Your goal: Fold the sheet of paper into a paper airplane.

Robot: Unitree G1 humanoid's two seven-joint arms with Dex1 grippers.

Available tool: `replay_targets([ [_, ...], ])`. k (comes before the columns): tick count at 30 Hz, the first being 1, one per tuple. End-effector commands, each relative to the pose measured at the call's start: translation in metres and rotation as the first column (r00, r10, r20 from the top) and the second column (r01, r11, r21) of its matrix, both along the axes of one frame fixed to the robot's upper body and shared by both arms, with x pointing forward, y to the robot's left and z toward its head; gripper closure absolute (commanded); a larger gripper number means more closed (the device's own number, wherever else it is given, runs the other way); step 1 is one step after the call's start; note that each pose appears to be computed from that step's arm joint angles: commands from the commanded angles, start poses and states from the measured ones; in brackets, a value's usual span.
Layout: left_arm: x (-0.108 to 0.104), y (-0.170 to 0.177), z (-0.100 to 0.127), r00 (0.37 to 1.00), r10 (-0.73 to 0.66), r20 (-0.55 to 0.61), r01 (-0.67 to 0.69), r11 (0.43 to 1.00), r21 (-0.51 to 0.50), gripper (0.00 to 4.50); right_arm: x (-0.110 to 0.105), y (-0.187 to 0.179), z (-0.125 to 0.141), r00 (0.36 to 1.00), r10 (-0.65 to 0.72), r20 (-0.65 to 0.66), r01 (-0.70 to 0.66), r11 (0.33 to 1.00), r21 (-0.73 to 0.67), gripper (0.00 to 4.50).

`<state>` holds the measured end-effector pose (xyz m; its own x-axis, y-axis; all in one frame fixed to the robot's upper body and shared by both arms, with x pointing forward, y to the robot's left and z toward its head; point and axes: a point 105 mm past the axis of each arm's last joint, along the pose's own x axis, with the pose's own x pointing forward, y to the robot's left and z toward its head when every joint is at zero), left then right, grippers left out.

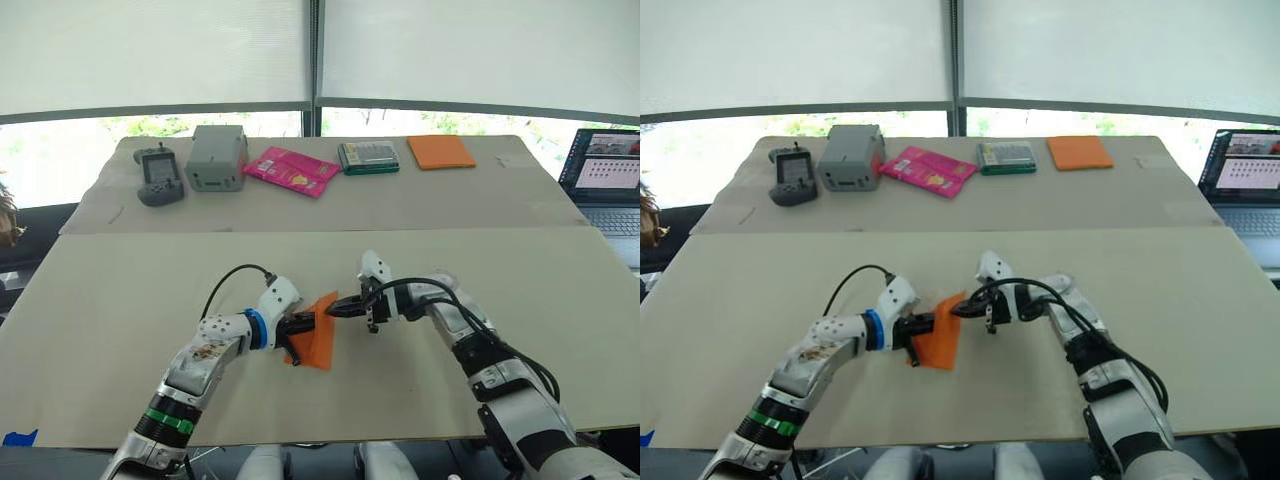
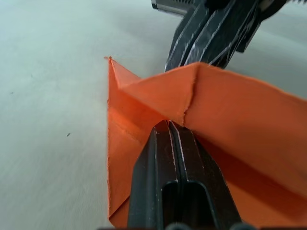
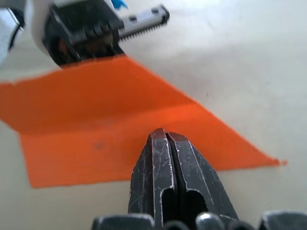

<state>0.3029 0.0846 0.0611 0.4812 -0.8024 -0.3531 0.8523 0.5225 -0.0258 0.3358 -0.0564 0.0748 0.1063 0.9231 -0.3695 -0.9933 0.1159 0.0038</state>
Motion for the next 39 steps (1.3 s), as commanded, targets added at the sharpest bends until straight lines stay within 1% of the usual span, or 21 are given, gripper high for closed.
replay_targets([
  [1,-0.001,0.033,-0.024,0.988,0.117,-0.098,-0.108,0.990,0.087,4.47,0.001,0.003,-0.006,1.000,-0.007,0.029,0.007,1.000,-0.030,4.50],
  [5,0.007,0.060,-0.010,0.981,0.187,-0.058,-0.181,0.979,0.096,4.47,0.001,0.003,-0.020,0.999,-0.032,0.042,0.036,0.996,-0.087,4.50],
  [8,0.011,0.078,0.000,0.975,0.220,-0.038,-0.215,0.971,0.100,4.47,0.000,0.004,-0.025,0.997,-0.035,0.063,0.042,0.992,-0.120,4.50],
  [10,0.013,0.083,0.011,0.974,0.226,-0.020,-0.224,0.972,0.066,4.47,-0.003,0.005,-0.029,0.997,-0.032,0.068,0.041,0.989,-0.142,4.50],
  [13,0.017,0.079,0.025,0.978,0.208,0.003,-0.208,0.978,0.010,4.47,-0.003,0.004,-0.035,0.995,-0.036,0.097,0.054,0.979,-0.195,4.50],
  [16,0.016,0.055,0.039,0.993,0.116,0.034,-0.114,0.991,-0.068,4.47,-0.005,0.004,-0.039,0.992,-0.034,0.122,0.062,0.971,-0.230,4.50],
  [19,0.015,0.035,0.046,0.998,0.044,0.054,-0.039,0.994,-0.098,4.47,-0.006,0.005,-0.041,0.989,-0.040,0.145,0.077,0.963,-0.258,4.50],
  [22,0.013,0.017,0.040,0.999,-0.021,0.047,0.024,0.997,-0.067,4.47,-0.006,0.001,-0.044,0.984,-0.074,0.162,0.119,0.951,-0.285,4.50],
  [26,0.010,0.008,0.029,0.997,-0.074,0.033,0.075,0.997,-0.006,4.47,-0.005,-0.006,-0.042,0.977,-0.125,0.175,0.172,0.941,-0.290,4.50],
  [30,0.002,0.010,0.009,0.993,-0.120,-0.016,0.121,0.989,0.081,4.47,-0.007,-0.014,-0.040,0.971,-0.161,0.178,0.207,0.937,-0.282,4.50],
  [33,0.001,0.014,-0.001,0.991,-0.127,-0.030,0.130,0.982,0.134,4.47,-0.008,-0.016,-0.036,0.967,-0.173,0.189,0.220,0.938,-0.267,4.50],
  [36,0.002,0.013,-0.006,0.991,-0.130,-0.030,0.133,0.980,0.148,4.47,-0.013,-0.011,-0.028,0.968,-0.154,0.197,0.196,0.956,-0.216,4.50],
  [37,0.001,0.008,-0.010,0.990,-0.135,-0.032,0.138,0.980,0.146,4.47,-0.021,-0.008,-0.027,0.974,-0.112,0.199,0.152,0.969,-0.197,4.50],
  [38,0.000,0.003,-0.013,0.989,-0.141,-0.036,0.145,0.979,0.143,4.47,-0.025,-0.008,-0.028,0.973,-0.102,0.205,0.142,0.971,-0.194,4.50],
  [39,-0.002,-0.002,-0.015,0.988,-0.147,-0.038,0.151,0.979,0.140,4.47,-0.022,-0.010,-0.031,0.967,-0.114,0.228,0.163,0.965,-0.206,4.50],
])
